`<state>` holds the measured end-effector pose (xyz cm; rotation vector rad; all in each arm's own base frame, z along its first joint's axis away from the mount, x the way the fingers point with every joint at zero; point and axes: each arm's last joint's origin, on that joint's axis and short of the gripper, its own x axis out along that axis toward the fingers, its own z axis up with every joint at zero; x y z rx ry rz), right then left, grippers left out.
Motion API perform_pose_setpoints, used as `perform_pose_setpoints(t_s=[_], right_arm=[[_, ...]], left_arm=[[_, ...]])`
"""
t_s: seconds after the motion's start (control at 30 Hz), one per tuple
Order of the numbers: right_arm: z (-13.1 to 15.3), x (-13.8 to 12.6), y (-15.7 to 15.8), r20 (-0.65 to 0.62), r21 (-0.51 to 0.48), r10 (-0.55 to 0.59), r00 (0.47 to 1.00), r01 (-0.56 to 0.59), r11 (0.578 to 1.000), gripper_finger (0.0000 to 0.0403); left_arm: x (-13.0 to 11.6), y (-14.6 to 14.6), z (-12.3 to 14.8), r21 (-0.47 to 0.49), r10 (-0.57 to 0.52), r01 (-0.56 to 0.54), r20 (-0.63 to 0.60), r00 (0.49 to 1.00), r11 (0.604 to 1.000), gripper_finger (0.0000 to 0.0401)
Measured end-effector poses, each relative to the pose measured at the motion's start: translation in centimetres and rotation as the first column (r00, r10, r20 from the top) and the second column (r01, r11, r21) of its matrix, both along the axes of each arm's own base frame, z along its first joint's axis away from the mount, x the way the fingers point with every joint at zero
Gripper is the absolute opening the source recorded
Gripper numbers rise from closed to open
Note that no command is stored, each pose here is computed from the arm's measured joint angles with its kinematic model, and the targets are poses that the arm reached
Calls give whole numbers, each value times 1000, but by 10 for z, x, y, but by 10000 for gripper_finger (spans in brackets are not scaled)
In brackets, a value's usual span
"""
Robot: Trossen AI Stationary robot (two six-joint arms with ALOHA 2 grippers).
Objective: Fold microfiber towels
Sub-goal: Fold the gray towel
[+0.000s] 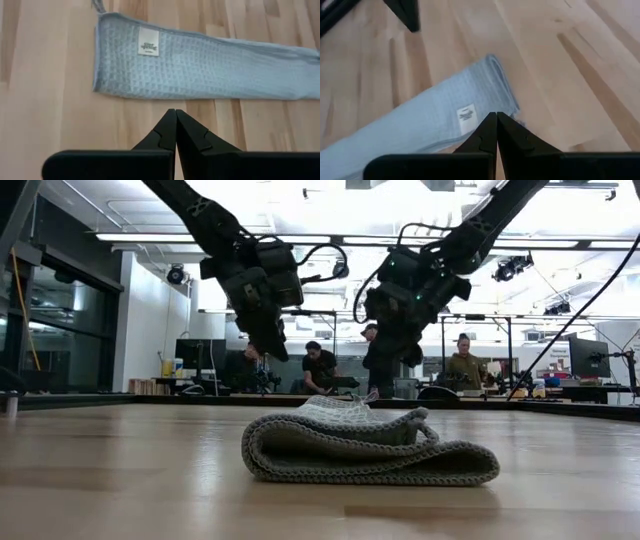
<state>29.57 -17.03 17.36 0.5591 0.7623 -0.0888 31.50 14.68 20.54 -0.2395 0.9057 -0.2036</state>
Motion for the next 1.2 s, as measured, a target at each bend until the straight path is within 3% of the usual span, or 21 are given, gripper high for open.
perform_pose_setpoints(t_s=[0.2,0.5,0.97,1.2], right_arm=[[-2,-2,-6,-25,-40,-57,998,56,998,2],[-2,-12,-17,-14,18,-60,998,60,998,9],[-8,-6,-6,-68,6,-48,997,48,999,130],[-19,0,-4,-105,14,-90,990,92,996,178]], left_arm=[[-9,17,0,-33,26,-26,19,999,999,0],[-12,23,-1,-28,34,-34,21,999,999,2],[0,11,-19,-41,16,-18,-50,999,999,115],[4,14,-34,-60,22,-26,-79,997,998,140]])
